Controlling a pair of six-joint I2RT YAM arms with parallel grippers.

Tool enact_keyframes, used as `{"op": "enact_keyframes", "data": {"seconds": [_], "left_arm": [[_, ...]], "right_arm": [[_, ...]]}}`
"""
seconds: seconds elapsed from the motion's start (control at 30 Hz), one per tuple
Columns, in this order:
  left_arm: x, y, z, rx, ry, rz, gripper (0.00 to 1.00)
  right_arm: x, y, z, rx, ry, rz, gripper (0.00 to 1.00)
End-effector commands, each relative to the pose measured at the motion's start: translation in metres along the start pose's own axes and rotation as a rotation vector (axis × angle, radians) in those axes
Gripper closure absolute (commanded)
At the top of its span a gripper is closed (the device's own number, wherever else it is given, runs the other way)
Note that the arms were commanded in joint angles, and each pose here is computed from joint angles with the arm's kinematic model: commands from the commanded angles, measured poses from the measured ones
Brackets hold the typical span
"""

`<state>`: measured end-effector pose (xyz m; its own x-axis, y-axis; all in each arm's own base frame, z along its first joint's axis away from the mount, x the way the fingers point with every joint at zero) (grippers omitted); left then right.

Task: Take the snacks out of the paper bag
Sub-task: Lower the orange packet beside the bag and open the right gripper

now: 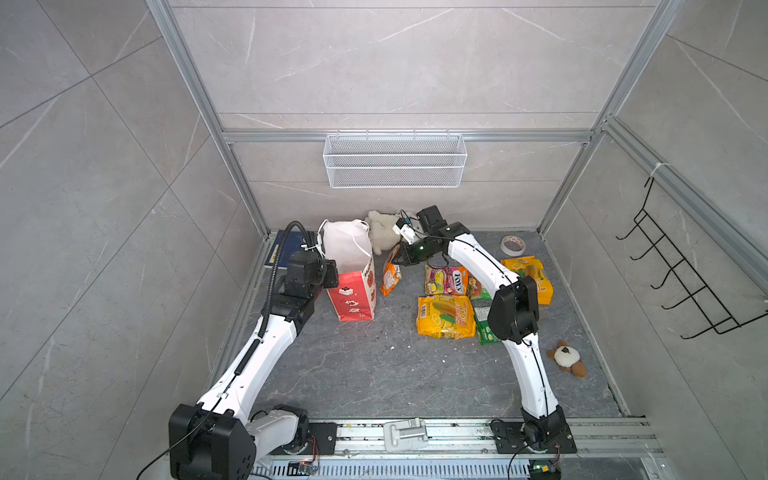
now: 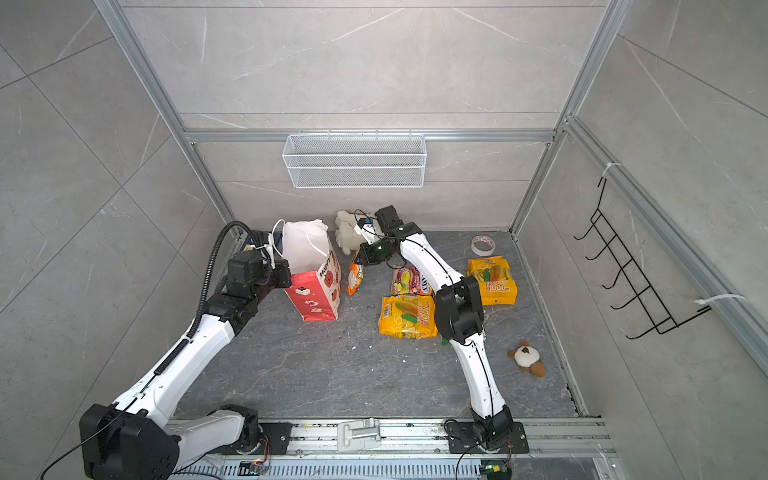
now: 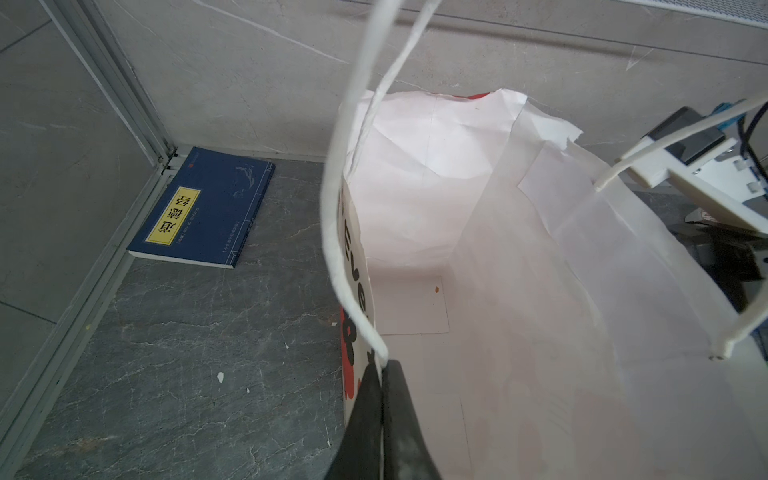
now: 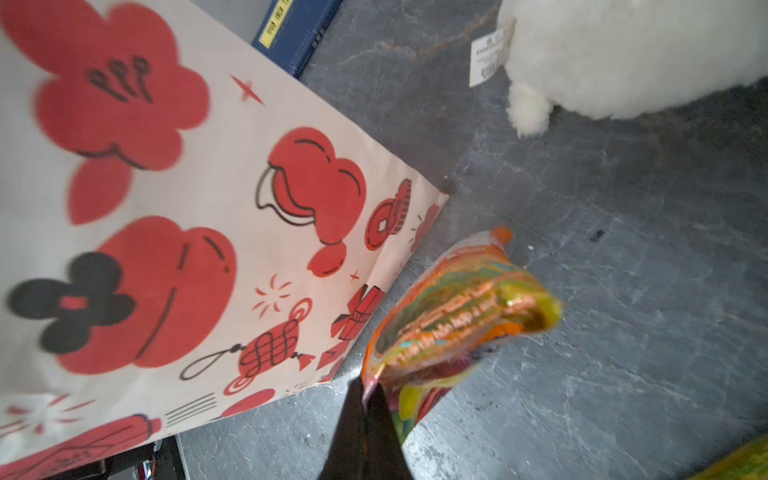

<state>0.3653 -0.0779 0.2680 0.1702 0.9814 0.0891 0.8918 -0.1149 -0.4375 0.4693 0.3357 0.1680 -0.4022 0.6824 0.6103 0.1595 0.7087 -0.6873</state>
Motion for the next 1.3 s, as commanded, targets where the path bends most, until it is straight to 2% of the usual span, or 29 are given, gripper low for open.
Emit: {"op": "enact_keyframes", "data": {"seconds": [0.0, 0.2, 0.37, 0.5, 0.57, 0.67, 0.8, 0.87, 1.0, 1.1, 1.2, 1.23, 1.27], "left_arm": [[-0.001, -0.002, -0.016, -0.040, 0.028, 0.021, 1.00], [-0.006, 0.001, -0.014, -0.032, 0.036, 0.051, 0.98], [-0.010, 0.001, -0.015, -0.040, 0.040, 0.075, 0.86], [-0.014, -0.001, -0.019, -0.057, 0.049, 0.101, 0.74], [-0.015, -0.003, -0.022, -0.060, 0.051, 0.111, 0.69], [-0.016, -0.006, -0.026, -0.070, 0.050, 0.121, 0.58], [-0.016, -0.018, -0.036, -0.107, 0.038, 0.128, 0.56], [-0.014, -0.026, -0.040, -0.129, 0.029, 0.120, 0.56], [-0.001, -0.041, -0.044, -0.160, 0.021, 0.051, 0.55], [0.014, -0.055, -0.045, -0.190, -0.024, -0.037, 0.52], [0.033, -0.064, -0.040, -0.218, -0.089, -0.135, 0.46], [0.040, -0.065, -0.037, -0.219, -0.114, -0.167, 0.46], [0.047, -0.065, -0.031, -0.216, -0.137, -0.189, 0.46]], "right_arm": [[-0.009, 0.006, 0.003, 0.018, -0.015, 0.042, 1.00], [-0.031, 0.008, 0.012, 0.045, 0.004, 0.158, 0.98], [-0.040, 0.006, 0.018, 0.053, 0.017, 0.215, 0.92], [-0.045, -0.001, 0.019, 0.054, 0.035, 0.267, 0.93], [-0.046, -0.004, 0.020, 0.052, 0.048, 0.280, 0.98], [-0.049, -0.006, 0.025, 0.052, 0.088, 0.300, 0.97], [-0.053, -0.009, 0.029, 0.039, 0.131, 0.330, 0.95], [-0.057, -0.011, 0.032, 0.036, 0.153, 0.349, 0.90], [-0.056, -0.011, 0.033, 0.032, 0.184, 0.346, 0.88], [-0.056, -0.012, 0.034, 0.027, 0.204, 0.350, 0.82], [-0.055, -0.015, 0.036, 0.030, 0.212, 0.357, 0.87], [-0.056, -0.016, 0.036, 0.026, 0.218, 0.362, 0.93], [-0.056, -0.017, 0.037, 0.029, 0.222, 0.367, 0.94]]}}
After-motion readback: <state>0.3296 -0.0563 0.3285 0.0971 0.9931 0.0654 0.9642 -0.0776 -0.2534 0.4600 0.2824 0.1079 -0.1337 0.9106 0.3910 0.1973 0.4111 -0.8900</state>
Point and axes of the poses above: each gripper's point midway between its finger pads, its own y axis out along the fingers, its own x axis along the line the jaws close on, z = x × y, the point moved 2 cm from there along -y, back along the fingers, and after that the axes turned 13 degrees about y, right-handed, at the moved point
